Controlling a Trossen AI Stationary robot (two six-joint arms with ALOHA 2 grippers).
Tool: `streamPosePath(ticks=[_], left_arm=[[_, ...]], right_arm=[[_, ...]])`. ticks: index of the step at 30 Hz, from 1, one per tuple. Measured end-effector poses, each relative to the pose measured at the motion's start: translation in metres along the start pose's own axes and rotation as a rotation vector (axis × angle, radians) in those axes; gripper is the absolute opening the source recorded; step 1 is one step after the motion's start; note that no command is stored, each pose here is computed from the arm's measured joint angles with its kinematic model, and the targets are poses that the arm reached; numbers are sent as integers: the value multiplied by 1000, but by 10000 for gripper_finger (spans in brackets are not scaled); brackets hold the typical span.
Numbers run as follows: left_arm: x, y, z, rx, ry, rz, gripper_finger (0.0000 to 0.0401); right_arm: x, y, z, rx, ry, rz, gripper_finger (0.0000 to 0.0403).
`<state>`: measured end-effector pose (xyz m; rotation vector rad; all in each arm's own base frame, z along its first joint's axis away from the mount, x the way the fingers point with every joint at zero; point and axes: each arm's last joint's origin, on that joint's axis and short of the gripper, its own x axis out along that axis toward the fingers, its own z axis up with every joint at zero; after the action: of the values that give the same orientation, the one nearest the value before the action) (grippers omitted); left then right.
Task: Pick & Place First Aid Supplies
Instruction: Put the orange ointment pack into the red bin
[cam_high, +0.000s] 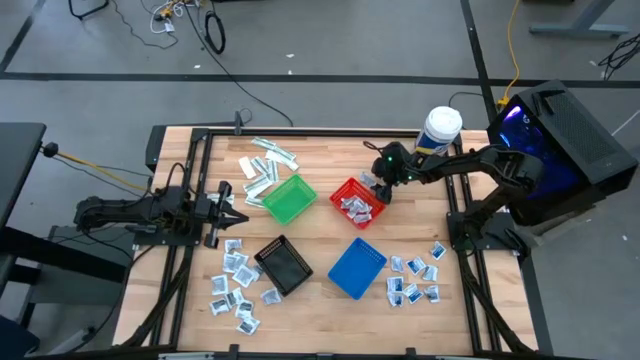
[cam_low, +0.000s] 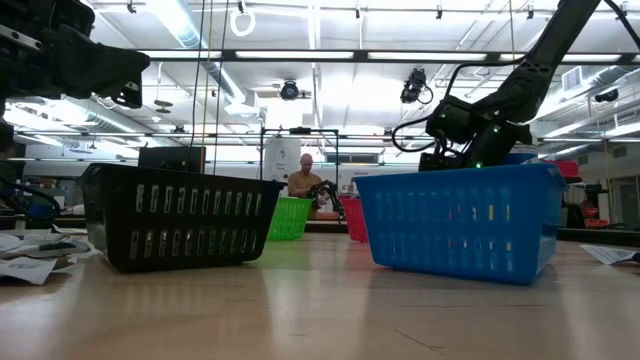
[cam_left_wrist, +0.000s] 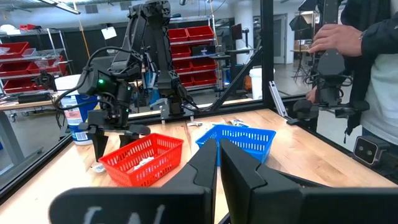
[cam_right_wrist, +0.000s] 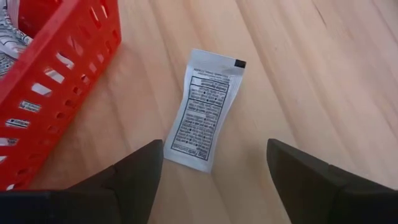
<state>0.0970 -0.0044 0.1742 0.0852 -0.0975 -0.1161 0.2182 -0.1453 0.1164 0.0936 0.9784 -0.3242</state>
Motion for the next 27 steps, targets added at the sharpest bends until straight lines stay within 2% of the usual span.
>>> streamPosePath(ticks=[16,27], left_arm=[[0,0,0,0,0,0,25],[0,0,0,0,0,0,25]], right_arm=[[0,1,-1,1,4,18,139],[0,1,-1,1,8,16,60]])
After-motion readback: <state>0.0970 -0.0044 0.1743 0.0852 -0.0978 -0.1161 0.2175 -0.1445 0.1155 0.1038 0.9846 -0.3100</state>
